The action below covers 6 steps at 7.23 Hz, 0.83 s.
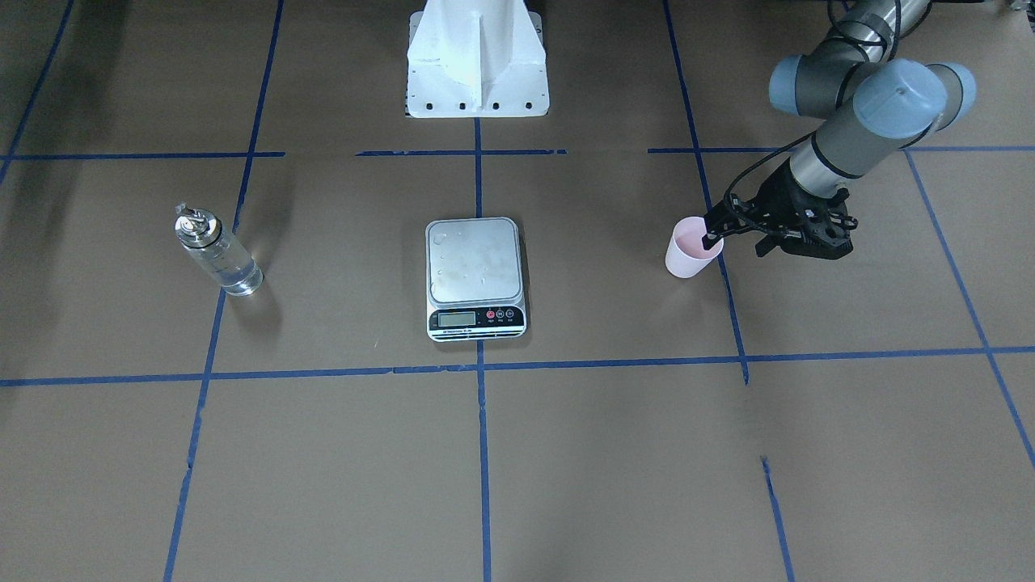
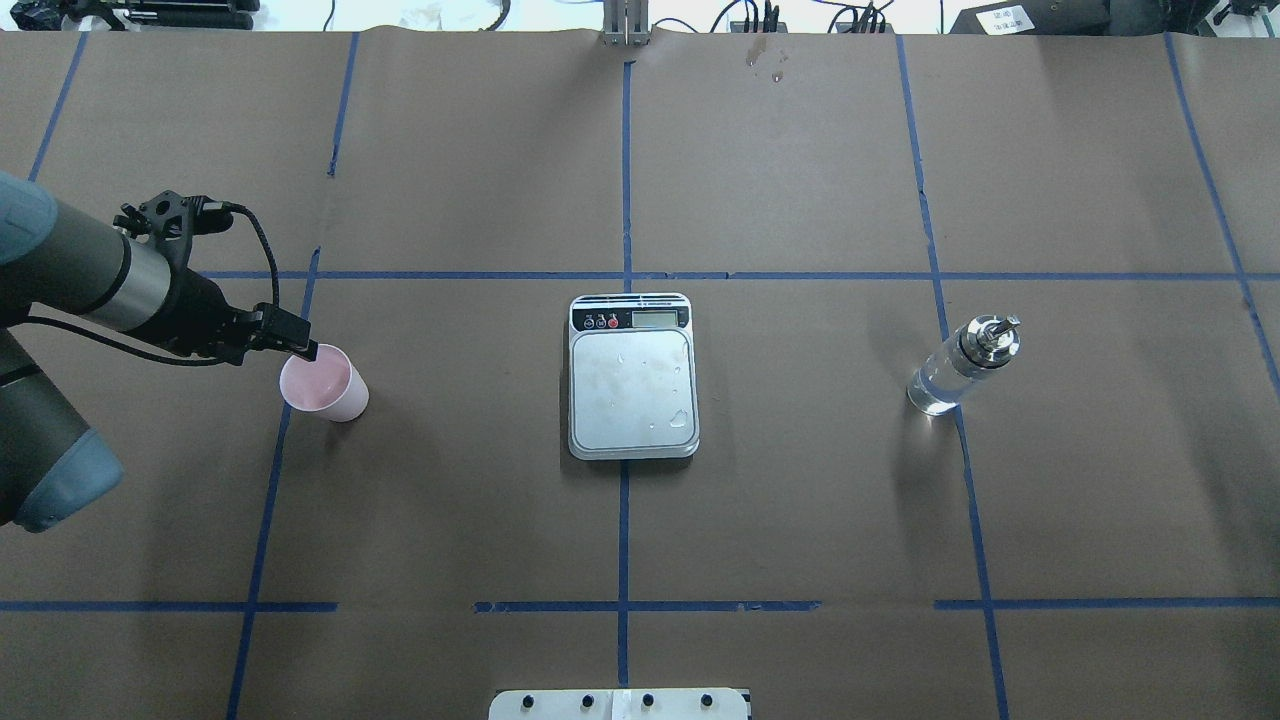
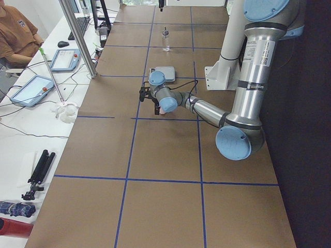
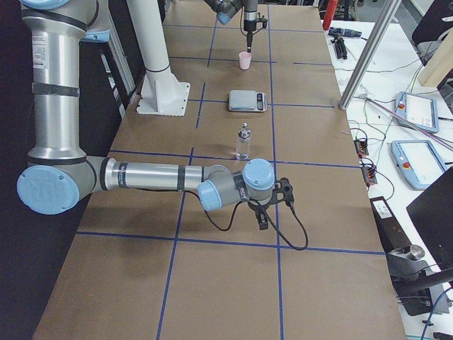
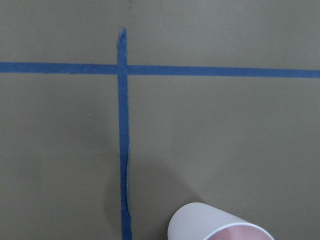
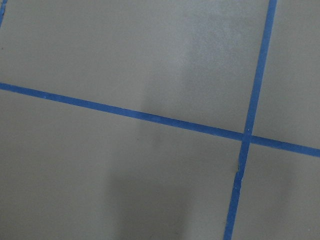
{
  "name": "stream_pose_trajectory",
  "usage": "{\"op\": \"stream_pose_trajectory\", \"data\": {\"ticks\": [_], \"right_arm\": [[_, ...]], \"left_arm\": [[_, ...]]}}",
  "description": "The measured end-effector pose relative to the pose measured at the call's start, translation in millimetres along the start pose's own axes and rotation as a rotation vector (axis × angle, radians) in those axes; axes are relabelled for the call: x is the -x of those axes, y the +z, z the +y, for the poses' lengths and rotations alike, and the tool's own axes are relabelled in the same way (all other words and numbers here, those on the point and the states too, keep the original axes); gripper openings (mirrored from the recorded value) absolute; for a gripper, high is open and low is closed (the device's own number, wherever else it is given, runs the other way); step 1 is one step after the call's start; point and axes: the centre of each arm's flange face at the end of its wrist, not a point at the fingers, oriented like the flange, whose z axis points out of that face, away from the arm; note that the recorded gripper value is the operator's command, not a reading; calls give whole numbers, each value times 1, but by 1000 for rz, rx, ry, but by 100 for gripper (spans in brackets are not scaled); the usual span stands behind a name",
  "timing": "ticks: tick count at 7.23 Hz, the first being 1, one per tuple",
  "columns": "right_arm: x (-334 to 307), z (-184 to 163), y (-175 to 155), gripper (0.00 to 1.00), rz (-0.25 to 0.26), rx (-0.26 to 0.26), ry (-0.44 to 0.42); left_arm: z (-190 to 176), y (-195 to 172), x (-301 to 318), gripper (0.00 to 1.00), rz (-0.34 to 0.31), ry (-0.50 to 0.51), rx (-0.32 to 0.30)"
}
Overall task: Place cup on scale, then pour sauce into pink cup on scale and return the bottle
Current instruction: 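Reach the left gripper to the pink cup and grasp it, then carry the pink cup with the left gripper onto the scale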
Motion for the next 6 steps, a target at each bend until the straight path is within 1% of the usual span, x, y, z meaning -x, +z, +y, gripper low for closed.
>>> {"op": "stream_pose_trajectory", "data": {"ticks": [1,2,3,4,6], "right_arm": [[-1,0,1,100,-1,2,2],[-2,1,2,100,-2,4,4],[-2,1,2,100,-2,5,5],[-2,1,2,100,-2,5,5],[-2,1,2,100,-6,5,4]], "left_arm": [[5,7,-2,73,-2,4,13],[8,12,-2,46,-6,5,24],[10,16,-1,15,-10,3,30],[11,18,0,0,-15,0,35],[10,21,2,0,-32,-38,39]]}}
